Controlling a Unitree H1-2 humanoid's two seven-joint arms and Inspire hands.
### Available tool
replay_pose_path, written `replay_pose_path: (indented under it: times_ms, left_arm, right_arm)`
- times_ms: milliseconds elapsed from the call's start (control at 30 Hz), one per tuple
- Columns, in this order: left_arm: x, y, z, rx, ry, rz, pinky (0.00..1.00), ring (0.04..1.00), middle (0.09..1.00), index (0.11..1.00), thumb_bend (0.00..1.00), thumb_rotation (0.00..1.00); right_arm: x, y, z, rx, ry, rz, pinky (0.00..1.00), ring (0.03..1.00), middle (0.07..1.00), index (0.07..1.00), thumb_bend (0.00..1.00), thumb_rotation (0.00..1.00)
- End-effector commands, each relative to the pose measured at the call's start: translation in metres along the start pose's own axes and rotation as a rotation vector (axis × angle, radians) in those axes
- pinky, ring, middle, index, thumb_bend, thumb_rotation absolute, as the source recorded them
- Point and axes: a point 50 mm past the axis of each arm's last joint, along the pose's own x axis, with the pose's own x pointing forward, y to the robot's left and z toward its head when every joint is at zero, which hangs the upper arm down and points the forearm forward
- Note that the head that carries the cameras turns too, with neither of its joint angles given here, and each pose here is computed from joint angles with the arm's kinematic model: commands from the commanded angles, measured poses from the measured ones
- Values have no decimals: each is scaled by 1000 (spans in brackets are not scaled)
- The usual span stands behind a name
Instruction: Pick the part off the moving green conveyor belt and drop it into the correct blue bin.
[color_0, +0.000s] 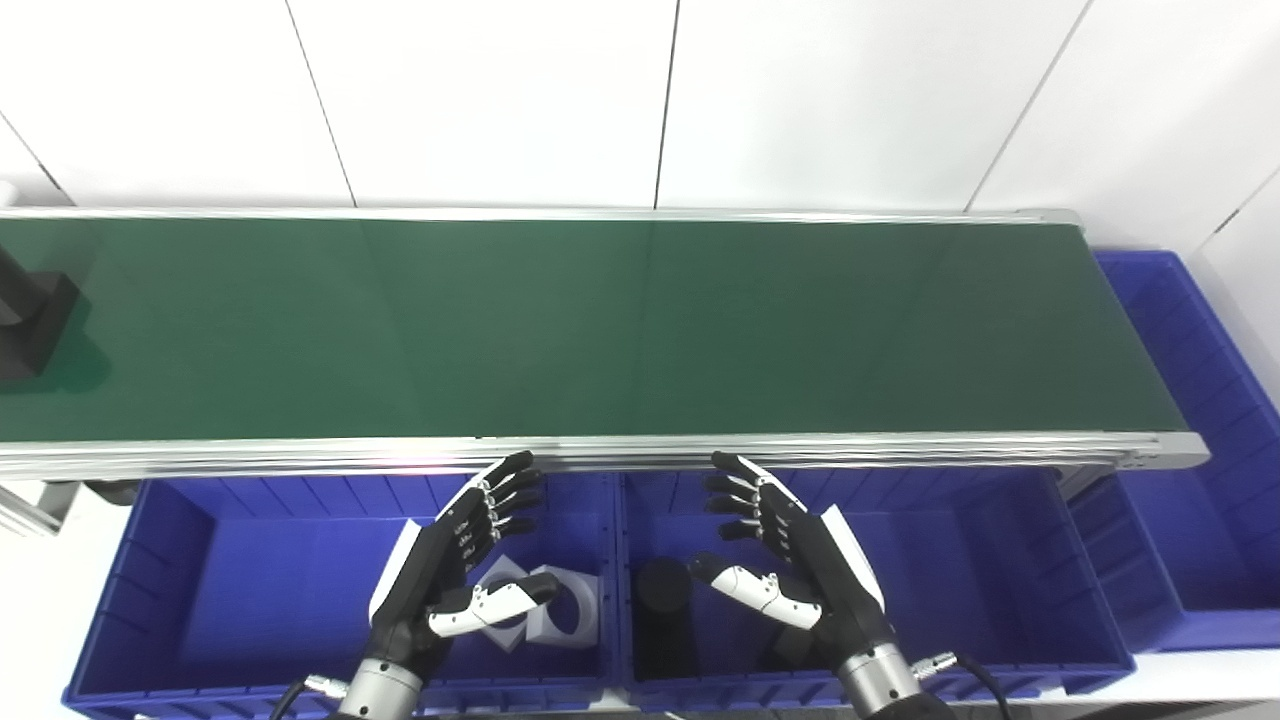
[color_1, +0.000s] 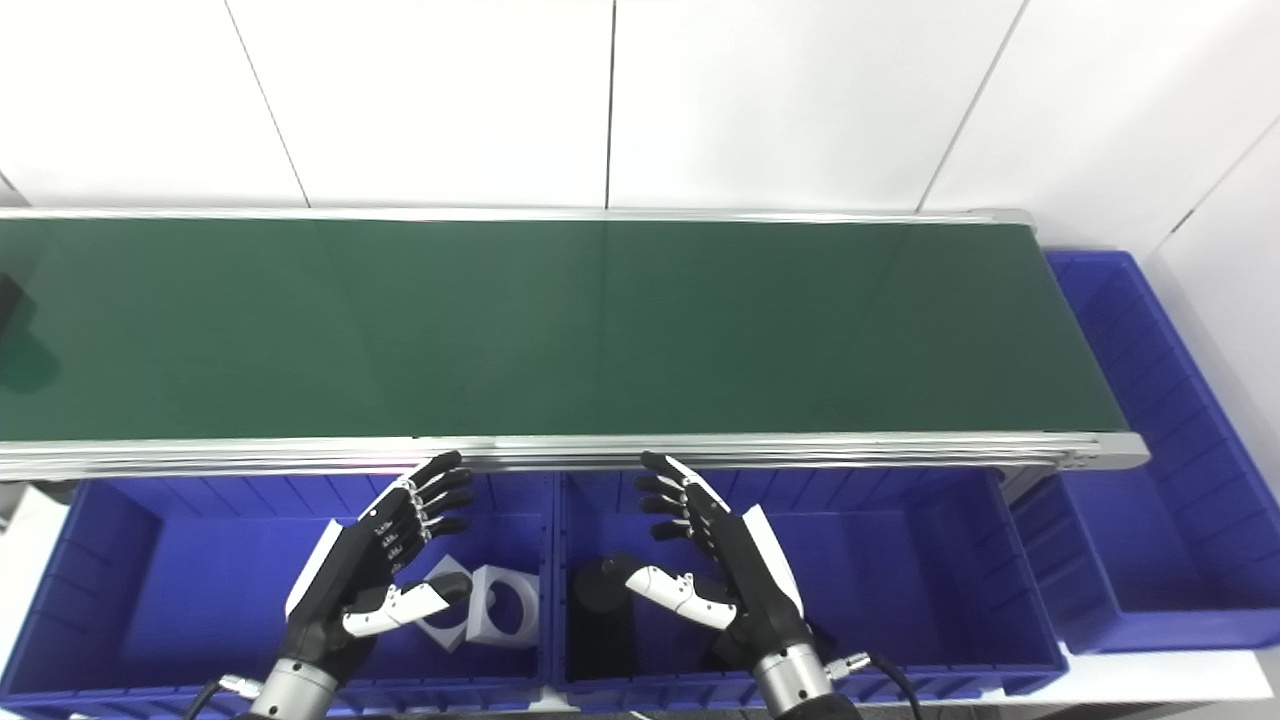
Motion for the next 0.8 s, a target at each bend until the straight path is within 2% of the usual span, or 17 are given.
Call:
replay_pose_path:
  times_ms: [0, 200, 400, 433, 500, 767]
  left_arm:
    - [4, -2, 7, 2, -51, -3, 763, 821, 848, 872, 938, 388]
    - [5, -3, 4, -3, -52, -6, 763, 817, 850, 873, 924, 371]
    - [4, -5, 0, -7, -37, -4, 776, 817, 847, 869, 931, 361]
    - [4, -5, -1, -6, -36, -4, 778, 819, 848, 869, 931, 360]
    - [4, -6, -3, -4, -37, -4, 773, 816, 847, 869, 929, 357]
    - [8, -8, -14, -2, -44, -12, 752, 809, 845, 864, 927, 335]
  right_arm:
    - [1, -3, 9, -8, -81, -9, 704, 794, 828, 883, 665, 518]
    - [1, -2, 8, -1, -79, -10, 710, 800, 832, 886, 639, 474]
    - [0, -2, 6, -15, -74, -9, 717, 803, 833, 883, 633, 485]
    - [0, -2, 5, -15, -76, -9, 718, 802, 833, 880, 604, 441]
    - [0, -1, 5, -12, -84, -6, 717, 804, 834, 879, 586, 421]
    - [0, -1, 0, -2, -92, -6, 727, 807, 837, 885, 552, 373]
